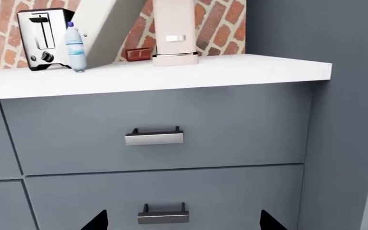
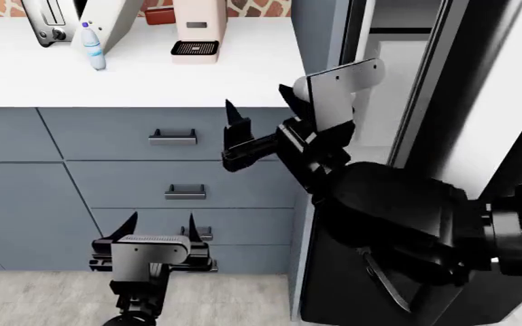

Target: Open the fridge door

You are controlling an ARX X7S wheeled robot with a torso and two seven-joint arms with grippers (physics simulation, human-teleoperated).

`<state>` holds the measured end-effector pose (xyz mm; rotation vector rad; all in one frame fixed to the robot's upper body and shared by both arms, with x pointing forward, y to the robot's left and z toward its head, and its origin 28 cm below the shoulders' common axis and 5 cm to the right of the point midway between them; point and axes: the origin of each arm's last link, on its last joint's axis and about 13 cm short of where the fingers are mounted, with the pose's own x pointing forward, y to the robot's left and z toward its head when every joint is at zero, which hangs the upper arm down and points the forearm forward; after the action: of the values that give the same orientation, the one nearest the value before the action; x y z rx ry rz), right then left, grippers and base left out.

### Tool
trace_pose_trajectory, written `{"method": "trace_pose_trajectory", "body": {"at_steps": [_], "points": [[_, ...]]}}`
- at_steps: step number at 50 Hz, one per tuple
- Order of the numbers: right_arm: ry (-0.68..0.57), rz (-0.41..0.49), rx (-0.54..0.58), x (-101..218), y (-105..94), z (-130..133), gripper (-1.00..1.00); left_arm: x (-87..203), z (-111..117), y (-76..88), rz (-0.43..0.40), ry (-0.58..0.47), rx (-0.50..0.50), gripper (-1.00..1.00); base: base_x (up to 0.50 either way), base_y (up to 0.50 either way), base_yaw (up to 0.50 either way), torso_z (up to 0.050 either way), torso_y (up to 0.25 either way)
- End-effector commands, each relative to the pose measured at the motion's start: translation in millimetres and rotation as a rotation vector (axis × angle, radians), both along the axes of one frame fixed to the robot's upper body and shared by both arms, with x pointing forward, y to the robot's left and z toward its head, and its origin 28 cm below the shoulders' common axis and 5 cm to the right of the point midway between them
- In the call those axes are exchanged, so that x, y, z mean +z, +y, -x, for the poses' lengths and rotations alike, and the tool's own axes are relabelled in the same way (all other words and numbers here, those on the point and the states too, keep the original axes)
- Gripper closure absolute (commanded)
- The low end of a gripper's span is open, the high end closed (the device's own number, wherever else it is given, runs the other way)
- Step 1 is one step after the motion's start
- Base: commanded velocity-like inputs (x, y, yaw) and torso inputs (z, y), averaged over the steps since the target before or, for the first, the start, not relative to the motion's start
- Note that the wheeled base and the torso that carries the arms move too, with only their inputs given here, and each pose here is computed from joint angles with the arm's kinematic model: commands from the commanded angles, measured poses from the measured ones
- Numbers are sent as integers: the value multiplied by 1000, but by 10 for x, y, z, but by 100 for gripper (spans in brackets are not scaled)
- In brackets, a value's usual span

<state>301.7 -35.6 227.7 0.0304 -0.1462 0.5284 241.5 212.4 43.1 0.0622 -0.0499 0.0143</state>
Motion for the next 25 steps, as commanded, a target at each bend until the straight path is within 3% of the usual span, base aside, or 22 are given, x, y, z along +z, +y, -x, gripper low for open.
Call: {"method": "trace_pose_trajectory", "body": {"at_steps": [1, 25], "points": [[74, -43, -52, -34, -31, -356, -100, 27, -25, 18, 2, -6, 10, -100, 0, 0, 0, 0, 0], [109, -189, -192, -218, -187, -250, -100, -2, -89, 22, -1, 4, 13, -100, 0, 0, 0, 0, 0]]}}
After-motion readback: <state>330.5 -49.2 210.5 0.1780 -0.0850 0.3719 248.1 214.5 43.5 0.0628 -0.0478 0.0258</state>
